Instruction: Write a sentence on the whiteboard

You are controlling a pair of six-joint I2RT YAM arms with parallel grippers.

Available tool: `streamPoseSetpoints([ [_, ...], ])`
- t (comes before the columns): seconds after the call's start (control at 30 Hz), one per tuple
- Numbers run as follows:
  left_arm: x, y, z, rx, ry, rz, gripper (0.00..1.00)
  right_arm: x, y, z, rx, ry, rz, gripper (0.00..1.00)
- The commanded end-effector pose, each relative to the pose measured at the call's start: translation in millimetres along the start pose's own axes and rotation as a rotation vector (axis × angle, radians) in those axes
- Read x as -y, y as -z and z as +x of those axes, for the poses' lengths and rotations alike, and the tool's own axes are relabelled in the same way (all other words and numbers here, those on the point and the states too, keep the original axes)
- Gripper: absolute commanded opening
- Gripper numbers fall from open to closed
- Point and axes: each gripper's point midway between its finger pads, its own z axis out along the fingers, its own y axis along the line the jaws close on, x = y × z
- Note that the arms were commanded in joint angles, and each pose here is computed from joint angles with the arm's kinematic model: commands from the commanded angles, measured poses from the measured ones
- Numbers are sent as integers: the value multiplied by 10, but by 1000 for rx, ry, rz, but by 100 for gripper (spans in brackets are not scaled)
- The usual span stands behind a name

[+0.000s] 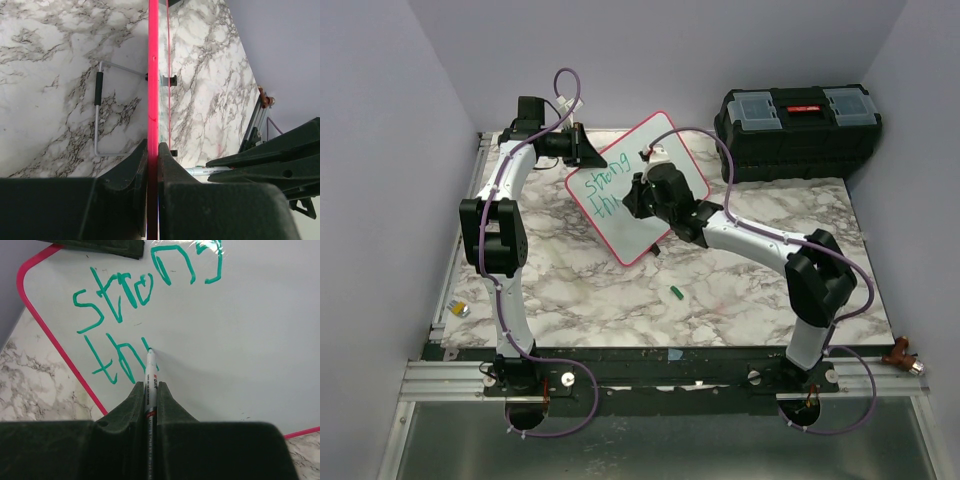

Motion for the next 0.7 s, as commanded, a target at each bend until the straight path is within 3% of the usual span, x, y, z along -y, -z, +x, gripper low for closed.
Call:
streamPoseSetpoints([
  [0.0, 120, -41, 8, -7, -90, 11, 0, 113, -86, -38, 1, 18, 50, 1],
  [0.67, 124, -42, -3, -5, -91, 12, 0, 140, 4, -353, 61, 24, 61, 1],
])
